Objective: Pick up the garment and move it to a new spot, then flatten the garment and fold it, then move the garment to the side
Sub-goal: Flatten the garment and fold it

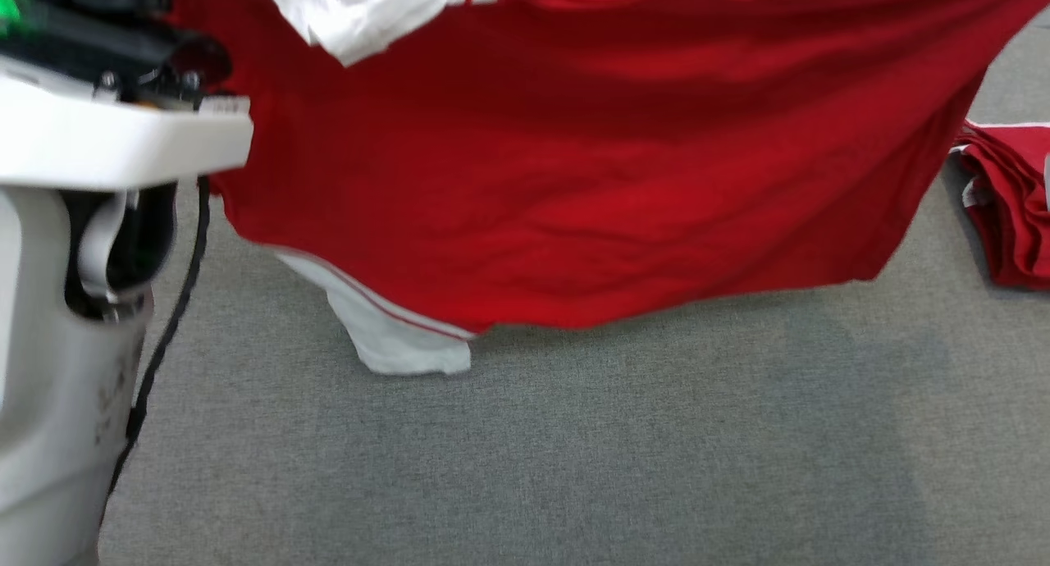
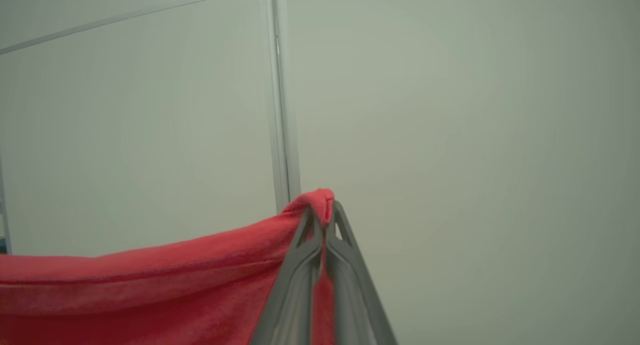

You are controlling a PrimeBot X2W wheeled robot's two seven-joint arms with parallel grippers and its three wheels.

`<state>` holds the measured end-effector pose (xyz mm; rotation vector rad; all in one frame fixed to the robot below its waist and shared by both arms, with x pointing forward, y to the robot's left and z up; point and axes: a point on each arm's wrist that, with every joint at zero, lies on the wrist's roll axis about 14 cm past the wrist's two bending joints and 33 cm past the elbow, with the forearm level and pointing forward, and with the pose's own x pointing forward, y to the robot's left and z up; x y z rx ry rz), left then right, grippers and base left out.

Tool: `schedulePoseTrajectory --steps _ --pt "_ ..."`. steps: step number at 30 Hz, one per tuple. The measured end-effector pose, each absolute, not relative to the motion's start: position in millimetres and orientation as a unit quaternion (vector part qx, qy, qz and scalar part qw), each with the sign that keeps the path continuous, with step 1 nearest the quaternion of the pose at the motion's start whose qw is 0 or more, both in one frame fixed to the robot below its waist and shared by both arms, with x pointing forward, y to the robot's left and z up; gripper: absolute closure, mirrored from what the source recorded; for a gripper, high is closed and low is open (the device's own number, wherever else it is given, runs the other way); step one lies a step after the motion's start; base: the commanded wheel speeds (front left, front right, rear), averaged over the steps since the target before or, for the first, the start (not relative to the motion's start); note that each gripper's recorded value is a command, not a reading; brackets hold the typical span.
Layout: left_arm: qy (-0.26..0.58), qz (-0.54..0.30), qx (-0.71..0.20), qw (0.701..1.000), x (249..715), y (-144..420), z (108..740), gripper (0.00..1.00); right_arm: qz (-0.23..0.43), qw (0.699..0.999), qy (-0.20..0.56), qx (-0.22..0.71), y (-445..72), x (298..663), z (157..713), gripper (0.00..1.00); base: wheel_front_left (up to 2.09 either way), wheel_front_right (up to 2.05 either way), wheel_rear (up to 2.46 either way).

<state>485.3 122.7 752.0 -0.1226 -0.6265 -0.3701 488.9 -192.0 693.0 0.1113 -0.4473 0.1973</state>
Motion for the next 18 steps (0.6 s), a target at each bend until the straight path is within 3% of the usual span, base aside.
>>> schedulePoseTrajectory --steps 8,14,18 --pt "-0.299 -0.161 -0.066 0.938 580.4 122.3 754.0 1.0 0.127 0.968 -0.197 0.085 -164.1 578.5 691.8 1.0 0.0 0.0 0.0" --pt "-0.262 -0.139 -0.079 0.952 633.2 122.8 739.0 1.0 0.141 0.968 -0.196 0.072 -141.1 615.6 701.7 1.0 0.0 0.0 0.0" --pt "-0.194 -0.125 -0.084 0.969 655.2 123.6 691.7 1.0 0.144 0.978 -0.139 0.052 -129.8 633.9 665.3 1.0 0.0 0.0 0.0"
